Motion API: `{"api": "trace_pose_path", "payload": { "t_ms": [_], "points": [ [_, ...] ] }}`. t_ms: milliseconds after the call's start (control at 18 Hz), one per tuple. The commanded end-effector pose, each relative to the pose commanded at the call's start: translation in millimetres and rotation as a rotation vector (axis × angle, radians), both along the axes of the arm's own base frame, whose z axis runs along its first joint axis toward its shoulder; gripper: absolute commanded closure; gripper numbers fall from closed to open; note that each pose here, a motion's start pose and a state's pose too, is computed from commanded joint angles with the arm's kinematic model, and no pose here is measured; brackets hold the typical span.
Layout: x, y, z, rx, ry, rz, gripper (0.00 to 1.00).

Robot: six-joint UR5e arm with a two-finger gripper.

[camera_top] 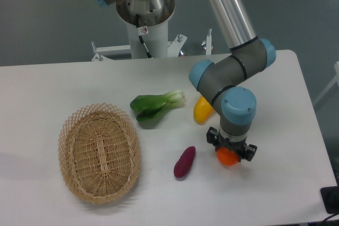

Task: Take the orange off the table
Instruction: 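Lift the grasped orange up off the table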

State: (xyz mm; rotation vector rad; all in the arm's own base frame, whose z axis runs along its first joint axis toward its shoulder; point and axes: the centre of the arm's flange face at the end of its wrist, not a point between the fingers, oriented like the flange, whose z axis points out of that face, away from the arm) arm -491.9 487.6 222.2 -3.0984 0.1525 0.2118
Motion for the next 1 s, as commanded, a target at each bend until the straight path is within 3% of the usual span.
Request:
{"api": "trace_pose_path", "payload": {
  "t_ms": [611,1000],
  "points": [
    [-24.1,-7.7,48.9,0.031,0.056,-0.015,0.24],
    [-32.3,-23.1,59.6,0.027,0.045,-0.008,0.24]
  ]
}}
